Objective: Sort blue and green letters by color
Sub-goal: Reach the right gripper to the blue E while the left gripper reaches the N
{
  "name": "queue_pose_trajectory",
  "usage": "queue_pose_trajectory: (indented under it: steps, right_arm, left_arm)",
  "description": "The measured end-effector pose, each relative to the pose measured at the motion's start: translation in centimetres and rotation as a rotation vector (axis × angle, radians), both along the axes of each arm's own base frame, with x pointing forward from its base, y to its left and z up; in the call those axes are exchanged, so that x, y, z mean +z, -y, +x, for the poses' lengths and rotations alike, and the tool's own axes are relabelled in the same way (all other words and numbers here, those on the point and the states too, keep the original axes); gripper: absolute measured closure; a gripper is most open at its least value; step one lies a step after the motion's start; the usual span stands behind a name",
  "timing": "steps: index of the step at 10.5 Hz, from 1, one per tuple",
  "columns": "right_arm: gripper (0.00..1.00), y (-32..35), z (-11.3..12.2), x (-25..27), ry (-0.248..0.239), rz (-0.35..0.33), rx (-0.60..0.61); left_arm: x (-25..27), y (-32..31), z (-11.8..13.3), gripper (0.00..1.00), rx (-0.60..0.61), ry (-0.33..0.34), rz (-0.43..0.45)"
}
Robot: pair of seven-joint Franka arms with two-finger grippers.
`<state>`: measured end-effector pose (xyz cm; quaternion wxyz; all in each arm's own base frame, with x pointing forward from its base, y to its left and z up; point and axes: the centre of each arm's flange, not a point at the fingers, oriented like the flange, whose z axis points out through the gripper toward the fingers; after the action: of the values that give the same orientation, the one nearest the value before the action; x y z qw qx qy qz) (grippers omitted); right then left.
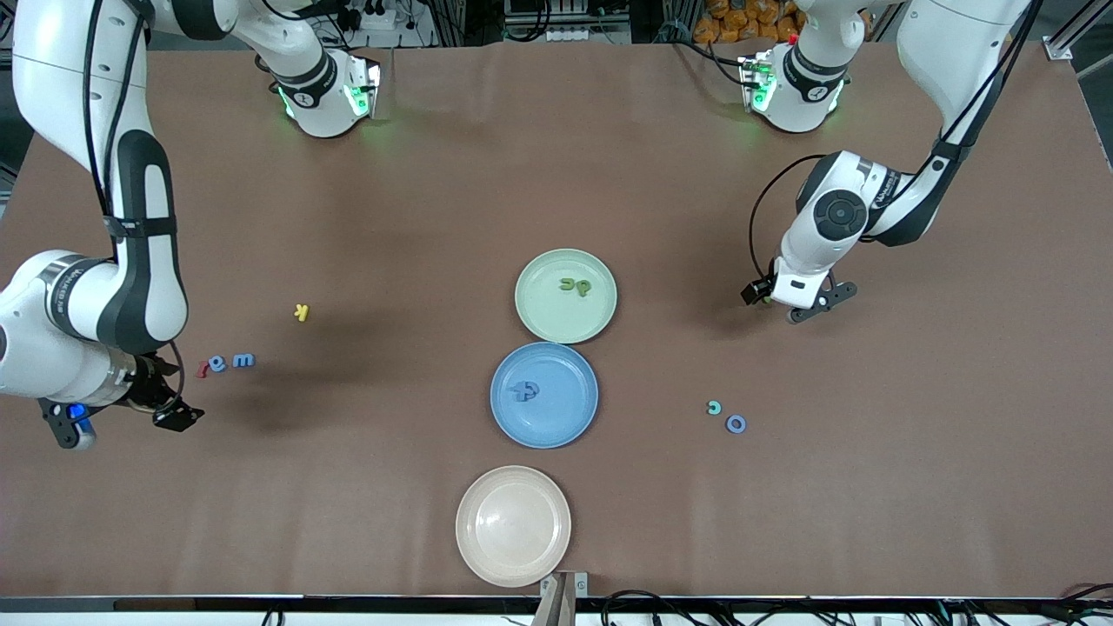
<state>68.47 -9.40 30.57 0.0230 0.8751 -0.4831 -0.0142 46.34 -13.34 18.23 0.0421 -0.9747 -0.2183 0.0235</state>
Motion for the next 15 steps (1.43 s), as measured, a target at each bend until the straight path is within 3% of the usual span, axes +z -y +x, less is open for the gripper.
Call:
queue_pose_trajectory:
  steps: [2,4,6,9,11,13,15]
  right_arm:
    - [0.0,0.1,-0.3,-0.5,-0.006,-0.015,-0.223]
    - [0.0,1.5,-1.1,-2.1,0.016,-0.031,-0.336]
    - [0.0,2.9,-2.7,-5.0,0.059,-0.053,-0.376]
    - [0.0,3.1,-4.8,-5.9,0.056,-0.043,-0.412]
    - [0.0,2.1,-5.5,-6.6,0.096,-0.035,-0.427]
    - [0.0,0.6,-6.2,-8.1,0.103,-0.028,-0.45]
    - [0.0,-0.4,-6.6,-8.9,0.098,-0.023,-0.463]
  left_arm:
    - [-0.6,0.2,-0.2,0.0,0.002,-0.001,-0.013]
    - [-1.0,0.3,-0.4,0.0,0.002,-0.004,-0.017]
    - [-1.0,0.3,-0.4,0.0,0.001,0.0,-0.022]
    - [-1.3,0.4,-0.4,0.0,0.001,0.005,-0.031]
    - [-1.6,0.5,-0.4,0.03,0.001,0.006,-0.038]
    - [-1.3,0.9,-0.2,0.34,-0.005,0.021,-0.048]
    - [-1.0,0.6,-0.1,0.58,-0.006,0.023,-0.039]
